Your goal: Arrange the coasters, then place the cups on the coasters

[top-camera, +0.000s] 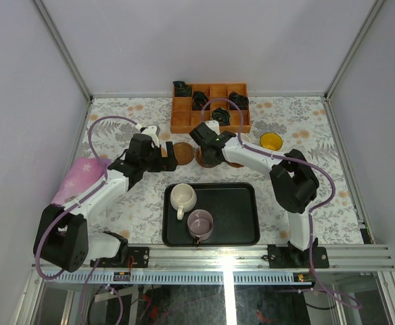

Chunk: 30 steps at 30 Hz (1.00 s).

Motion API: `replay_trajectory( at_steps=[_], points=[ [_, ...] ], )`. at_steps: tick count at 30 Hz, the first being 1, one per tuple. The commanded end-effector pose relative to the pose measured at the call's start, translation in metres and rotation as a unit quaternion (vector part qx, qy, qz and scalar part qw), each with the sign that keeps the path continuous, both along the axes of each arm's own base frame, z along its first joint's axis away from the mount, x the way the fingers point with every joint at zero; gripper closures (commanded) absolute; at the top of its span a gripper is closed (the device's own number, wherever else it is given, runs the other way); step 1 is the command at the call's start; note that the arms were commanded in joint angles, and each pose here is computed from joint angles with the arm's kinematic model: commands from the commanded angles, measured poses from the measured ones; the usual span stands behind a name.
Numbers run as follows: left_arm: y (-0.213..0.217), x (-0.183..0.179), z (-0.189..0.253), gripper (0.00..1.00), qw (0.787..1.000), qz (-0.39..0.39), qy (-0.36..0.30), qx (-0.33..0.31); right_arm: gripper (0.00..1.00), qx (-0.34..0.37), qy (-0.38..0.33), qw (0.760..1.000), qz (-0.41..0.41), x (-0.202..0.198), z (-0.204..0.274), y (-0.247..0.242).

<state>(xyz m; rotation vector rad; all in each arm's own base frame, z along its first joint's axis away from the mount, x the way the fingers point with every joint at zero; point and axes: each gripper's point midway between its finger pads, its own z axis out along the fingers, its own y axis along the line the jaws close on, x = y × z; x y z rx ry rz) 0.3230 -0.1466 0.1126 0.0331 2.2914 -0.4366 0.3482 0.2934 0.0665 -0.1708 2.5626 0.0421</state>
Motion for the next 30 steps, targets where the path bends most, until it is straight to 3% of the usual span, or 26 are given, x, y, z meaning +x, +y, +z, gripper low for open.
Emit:
replay_trajectory(
  at_steps=[1, 6, 11, 17, 27, 30],
  points=[
    [-0.005, 0.009, 0.012, 0.0, 1.0, -0.007, -0.019, -0.002, 1.0, 0.033, -0.042, 0.999, -0.003, 0.023, 0.026, 0.015],
    [-0.005, 0.009, 0.012, 0.0, 1.0, -0.008, -0.019, -0.003, 0.98, 0.028, -0.038, 0.999, -0.001, 0.024, 0.024, 0.016],
    [-0.005, 0.009, 0.012, 0.0, 1.0, -0.007, -0.02, -0.003, 0.79, 0.026, -0.034, 0.999, -0.002, 0.023, 0.026, 0.016],
    [-0.005, 0.008, 0.011, 0.0, 1.0, -0.007, -0.018, -0.004, 0.72, 0.009, -0.026, 0.999, -0.018, 0.019, 0.028, 0.006],
    [-0.005, 0.009, 0.011, 0.0, 1.0, -0.006, -0.018, -0.005, 0.72, 0.007, -0.023, 0.999, -0.03, 0.012, 0.033, -0.001],
    [-0.006, 0.008, 0.011, 0.0, 1.0, -0.007, -0.017, -0.005, 0.77, 0.003, -0.021, 0.999, -0.036, 0.01, 0.032, -0.004]
  ],
)
